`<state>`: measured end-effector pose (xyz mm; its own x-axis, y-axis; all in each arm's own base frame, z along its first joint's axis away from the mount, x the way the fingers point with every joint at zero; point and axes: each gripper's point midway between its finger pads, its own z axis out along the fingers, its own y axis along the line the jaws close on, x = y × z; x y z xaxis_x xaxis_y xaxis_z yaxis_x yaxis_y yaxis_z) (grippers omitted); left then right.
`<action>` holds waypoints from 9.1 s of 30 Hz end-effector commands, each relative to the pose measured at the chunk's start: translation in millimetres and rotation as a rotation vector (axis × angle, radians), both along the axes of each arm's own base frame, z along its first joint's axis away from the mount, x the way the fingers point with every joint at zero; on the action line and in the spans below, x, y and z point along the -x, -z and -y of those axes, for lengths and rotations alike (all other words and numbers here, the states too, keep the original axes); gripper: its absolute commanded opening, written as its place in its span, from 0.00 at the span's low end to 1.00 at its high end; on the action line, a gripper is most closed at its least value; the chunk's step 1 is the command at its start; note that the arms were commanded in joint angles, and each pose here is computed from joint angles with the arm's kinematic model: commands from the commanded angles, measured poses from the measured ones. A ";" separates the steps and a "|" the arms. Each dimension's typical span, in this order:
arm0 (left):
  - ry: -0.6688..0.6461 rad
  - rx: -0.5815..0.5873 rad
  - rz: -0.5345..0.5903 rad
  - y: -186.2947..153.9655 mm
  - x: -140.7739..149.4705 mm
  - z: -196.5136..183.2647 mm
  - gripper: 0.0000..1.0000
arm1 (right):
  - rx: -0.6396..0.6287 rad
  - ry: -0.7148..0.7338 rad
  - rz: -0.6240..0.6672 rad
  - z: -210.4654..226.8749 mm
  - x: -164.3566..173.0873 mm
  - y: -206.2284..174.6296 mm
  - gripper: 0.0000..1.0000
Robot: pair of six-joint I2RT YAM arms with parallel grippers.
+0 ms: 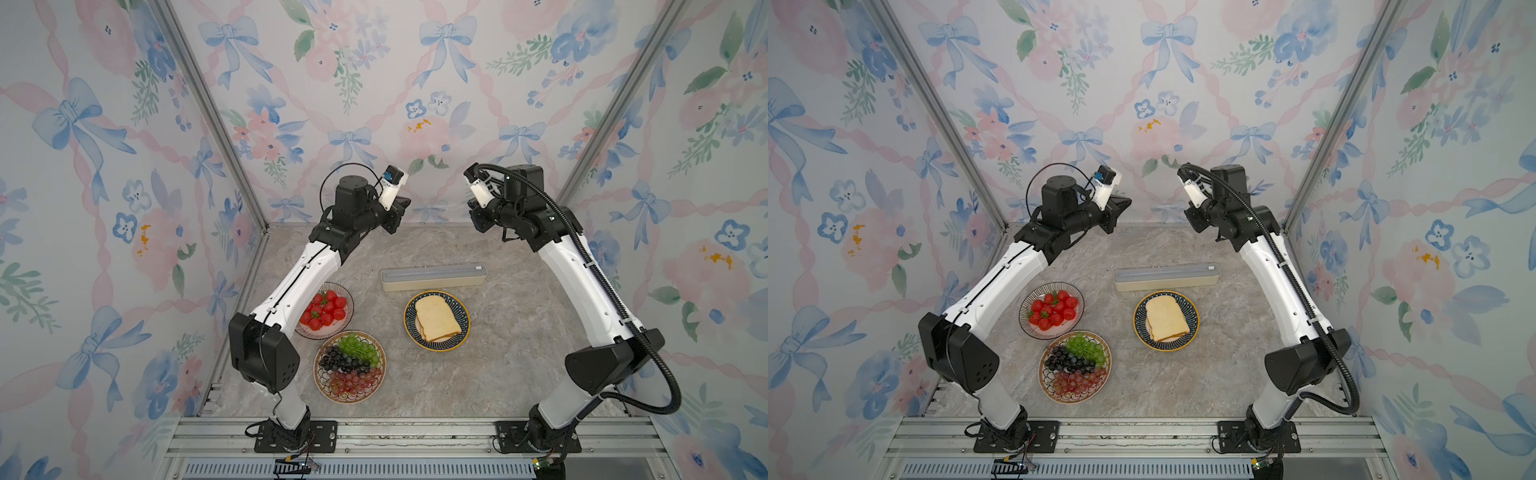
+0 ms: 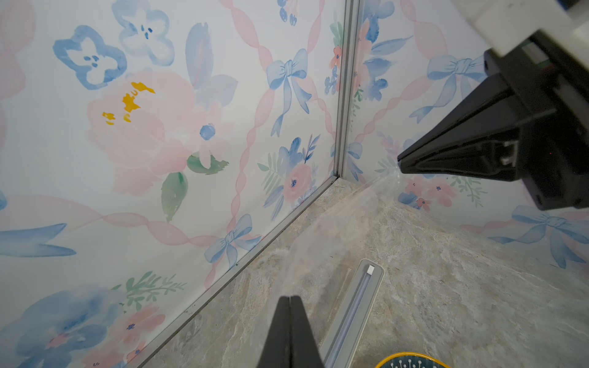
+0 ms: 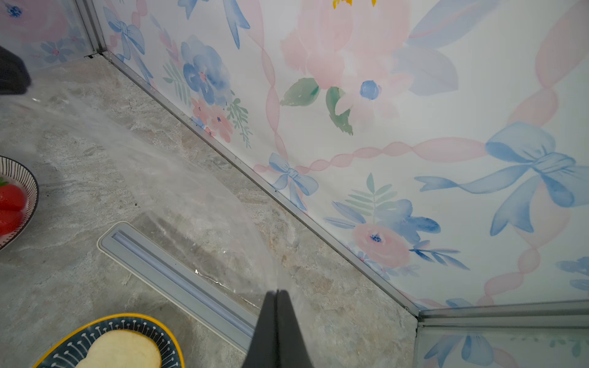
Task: Wrap the plate with plastic wrap
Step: Cover the plate with plastic wrap, then tear off the plastic wrap from the plastic wrap cutting box.
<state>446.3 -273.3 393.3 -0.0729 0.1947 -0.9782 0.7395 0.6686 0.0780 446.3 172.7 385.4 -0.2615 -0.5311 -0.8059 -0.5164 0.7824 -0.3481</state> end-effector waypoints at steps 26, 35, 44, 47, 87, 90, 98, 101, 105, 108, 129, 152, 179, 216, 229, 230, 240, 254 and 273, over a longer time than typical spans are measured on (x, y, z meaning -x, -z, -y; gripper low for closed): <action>0.051 0.105 -0.557 218.7 214.2 -26.2 0.00 | -0.217 0.254 -0.476 5.2 218.6 199.9 0.00; 0.061 0.072 -0.757 276.0 245.2 -23.1 0.00 | -0.201 0.399 -0.662 17.2 247.9 256.1 0.00; 0.057 0.102 -0.847 298.0 272.0 -29.1 0.00 | -0.188 0.478 -0.796 13.9 282.2 294.1 0.00; 0.071 0.087 -0.877 305.3 278.7 -27.5 0.00 | -0.177 0.486 -0.820 13.4 289.8 301.7 0.00; -0.071 -0.071 -0.927 350.1 218.6 18.9 0.00 | -0.343 0.645 -0.758 39.0 240.4 356.0 0.00; -0.085 -0.077 -0.938 355.0 213.7 22.4 0.00 | -0.350 0.647 -0.754 37.9 235.8 357.4 0.00; -0.083 -0.055 -0.901 341.6 193.6 39.4 0.00 | -0.437 0.634 -0.731 31.6 215.7 351.8 0.00; -0.114 -0.052 -0.896 342.5 187.8 38.5 0.00 | -0.455 0.636 -0.729 32.0 210.8 351.7 0.00; -0.131 -0.040 -0.864 333.5 182.6 35.9 0.13 | -0.427 0.648 -0.728 43.5 211.4 347.4 0.22; -0.142 -0.052 -0.824 321.8 180.3 29.7 0.23 | -0.409 0.665 -0.716 57.0 214.4 335.3 0.33; -0.149 0.171 -1.254 288.6 224.0 49.8 0.78 | -1.009 0.578 -0.941 27.3 201.0 294.7 0.97; -0.145 0.239 -1.282 331.1 185.2 92.0 0.91 | -1.061 0.639 -0.986 14.0 161.6 322.0 0.97; -0.160 0.255 -1.194 327.9 152.7 55.8 0.89 | -0.897 0.668 -0.980 32.1 149.6 321.3 0.97; -0.269 0.127 -0.986 298.1 114.2 18.9 0.87 | -0.766 0.595 -0.899 60.6 125.2 302.3 0.97; -0.252 0.073 -1.006 319.5 100.9 35.4 0.86 | -0.712 0.549 -0.955 21.5 111.8 318.5 0.97; -0.253 0.068 -1.014 322.8 102.6 35.4 0.87 | -0.710 0.547 -0.959 19.5 112.9 319.3 0.97; -0.161 0.042 -1.078 334.2 123.5 65.5 0.87 | -0.754 0.482 -1.015 -12.1 117.4 316.9 0.97; -0.231 0.076 -1.035 319.2 119.0 42.3 0.87 | -0.620 0.614 -0.948 55.0 139.0 314.7 0.97; -0.484 0.159 -0.811 261.6 27.6 -102.2 0.86 | -0.371 0.722 -0.676 104.6 17.3 260.4 0.79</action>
